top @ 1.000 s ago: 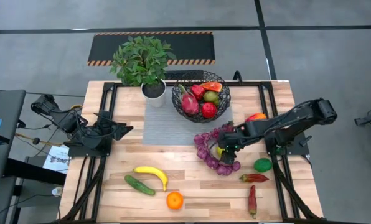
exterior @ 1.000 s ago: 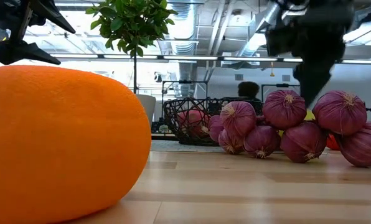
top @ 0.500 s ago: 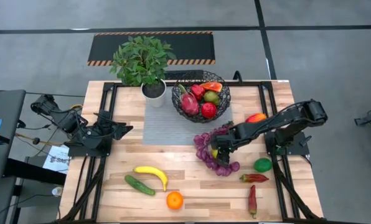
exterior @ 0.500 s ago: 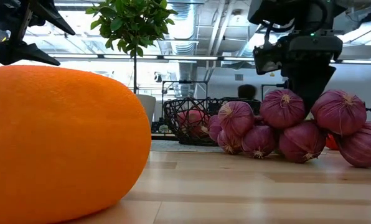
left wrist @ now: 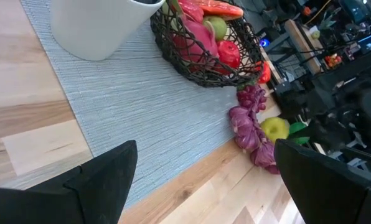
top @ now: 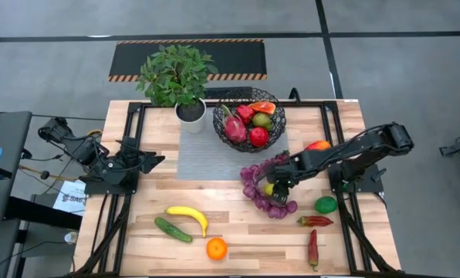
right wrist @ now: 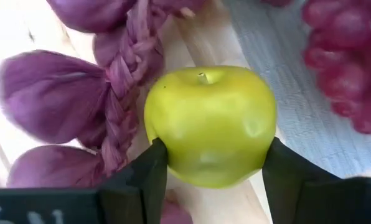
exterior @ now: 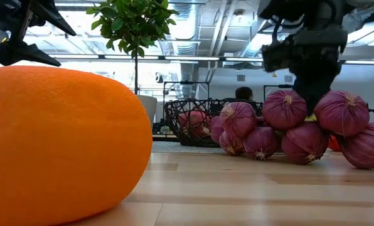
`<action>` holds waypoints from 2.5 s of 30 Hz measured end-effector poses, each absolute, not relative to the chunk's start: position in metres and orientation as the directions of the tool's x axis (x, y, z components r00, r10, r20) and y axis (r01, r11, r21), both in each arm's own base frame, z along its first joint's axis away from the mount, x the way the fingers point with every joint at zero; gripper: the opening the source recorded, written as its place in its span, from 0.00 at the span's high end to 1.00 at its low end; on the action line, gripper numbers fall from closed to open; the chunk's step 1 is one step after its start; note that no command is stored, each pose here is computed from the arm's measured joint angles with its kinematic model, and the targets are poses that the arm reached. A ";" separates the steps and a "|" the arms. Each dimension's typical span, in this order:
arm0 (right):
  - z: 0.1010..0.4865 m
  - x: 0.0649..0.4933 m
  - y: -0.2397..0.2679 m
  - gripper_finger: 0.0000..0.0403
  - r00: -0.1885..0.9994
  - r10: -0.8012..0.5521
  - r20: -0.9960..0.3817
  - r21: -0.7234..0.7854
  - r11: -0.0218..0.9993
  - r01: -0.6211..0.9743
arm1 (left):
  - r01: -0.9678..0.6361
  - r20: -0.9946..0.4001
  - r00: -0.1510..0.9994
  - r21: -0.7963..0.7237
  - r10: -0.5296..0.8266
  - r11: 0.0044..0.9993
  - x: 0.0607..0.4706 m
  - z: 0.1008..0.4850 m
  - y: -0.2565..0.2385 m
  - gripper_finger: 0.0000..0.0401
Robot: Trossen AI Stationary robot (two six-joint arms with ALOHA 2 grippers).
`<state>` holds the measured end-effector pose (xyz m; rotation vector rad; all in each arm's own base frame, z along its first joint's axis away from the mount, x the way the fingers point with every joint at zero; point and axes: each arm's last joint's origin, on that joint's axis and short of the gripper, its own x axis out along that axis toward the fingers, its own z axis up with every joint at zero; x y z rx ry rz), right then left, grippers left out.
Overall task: Build produce basket
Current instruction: Put the green apple into the black wire basket, then put the orange mango into the black wire basket
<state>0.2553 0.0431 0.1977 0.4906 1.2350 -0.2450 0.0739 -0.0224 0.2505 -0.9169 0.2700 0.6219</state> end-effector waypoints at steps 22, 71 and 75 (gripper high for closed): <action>0.321 0.286 -0.073 0.45 0.679 -0.311 -0.665 0.174 0.820 0.545 | -0.605 -0.469 0.794 -0.670 0.387 0.430 0.074 0.251 -0.022 0.09; 0.319 0.290 -0.204 0.13 0.179 -0.184 -0.967 -0.011 0.727 0.686 | -0.611 -0.457 0.785 -0.678 0.418 0.409 0.073 0.250 -0.021 0.09; 0.334 0.262 -0.173 0.15 0.109 -0.136 -0.985 -0.023 0.721 0.693 | -0.613 -0.459 0.785 -0.670 0.416 0.419 0.073 0.250 -0.021 0.09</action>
